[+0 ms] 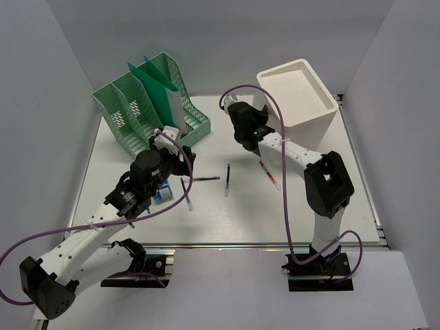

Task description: Organize the desk

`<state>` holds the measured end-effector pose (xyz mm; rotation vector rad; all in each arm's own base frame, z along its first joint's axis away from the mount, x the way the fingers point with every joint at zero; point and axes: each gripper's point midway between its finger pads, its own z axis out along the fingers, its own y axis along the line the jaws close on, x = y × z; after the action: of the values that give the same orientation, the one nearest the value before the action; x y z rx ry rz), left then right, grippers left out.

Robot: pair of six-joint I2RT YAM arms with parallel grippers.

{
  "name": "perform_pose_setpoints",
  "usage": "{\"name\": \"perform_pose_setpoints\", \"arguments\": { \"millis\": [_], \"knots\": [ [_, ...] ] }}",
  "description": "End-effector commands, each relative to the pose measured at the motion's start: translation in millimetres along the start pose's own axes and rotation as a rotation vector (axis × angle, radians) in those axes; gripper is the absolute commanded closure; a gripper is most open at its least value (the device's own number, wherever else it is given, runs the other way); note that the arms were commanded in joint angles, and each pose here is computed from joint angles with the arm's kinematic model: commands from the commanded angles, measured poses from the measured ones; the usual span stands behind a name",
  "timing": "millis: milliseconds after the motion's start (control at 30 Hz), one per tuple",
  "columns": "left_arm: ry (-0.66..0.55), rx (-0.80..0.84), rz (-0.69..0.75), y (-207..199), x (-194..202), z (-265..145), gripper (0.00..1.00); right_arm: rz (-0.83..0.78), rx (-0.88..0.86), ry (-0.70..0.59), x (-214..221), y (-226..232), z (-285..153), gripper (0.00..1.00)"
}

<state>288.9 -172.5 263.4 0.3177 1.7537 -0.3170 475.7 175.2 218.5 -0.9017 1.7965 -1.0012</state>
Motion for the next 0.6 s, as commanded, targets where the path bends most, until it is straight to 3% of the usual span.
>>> {"name": "perform_pose_setpoints", "arguments": {
  "millis": [0,133,267,433,467,533,567],
  "knots": [
    [-0.022,-0.009,-0.002,2.7,-4.0,-1.9,0.17,0.039,0.062,0.031,5.8,-17.6,5.6,1.0],
    [-0.015,0.007,-0.002,-0.4,-1.7,-0.6,0.17,0.092,-0.057,0.016,5.0,-11.3,-6.6,1.0],
    [-0.009,0.068,-0.017,-12.3,1.1,1.5,0.17,0.311,-0.561,-0.162,-32.1,14.2,-67.2,1.0],
    [0.037,0.202,-0.077,-41.8,13.5,12.3,0.23,0.5,-0.786,-0.398,-34.5,-16.1,-139.8,0.99],
    [0.042,0.227,-0.105,-48.2,13.6,14.5,0.3,0.503,-0.898,-0.443,-33.3,-3.6,-158.4,0.92],
    [0.061,0.313,-0.134,-67.4,15.0,22.8,0.39,0.552,-0.917,-0.51,-20.4,-22.4,-173.3,0.81],
    [0.073,0.325,-0.159,-72.0,17.1,27.2,0.43,0.566,-0.988,-0.535,-15.2,-11.8,-184.2,0.65]
  ]
}}
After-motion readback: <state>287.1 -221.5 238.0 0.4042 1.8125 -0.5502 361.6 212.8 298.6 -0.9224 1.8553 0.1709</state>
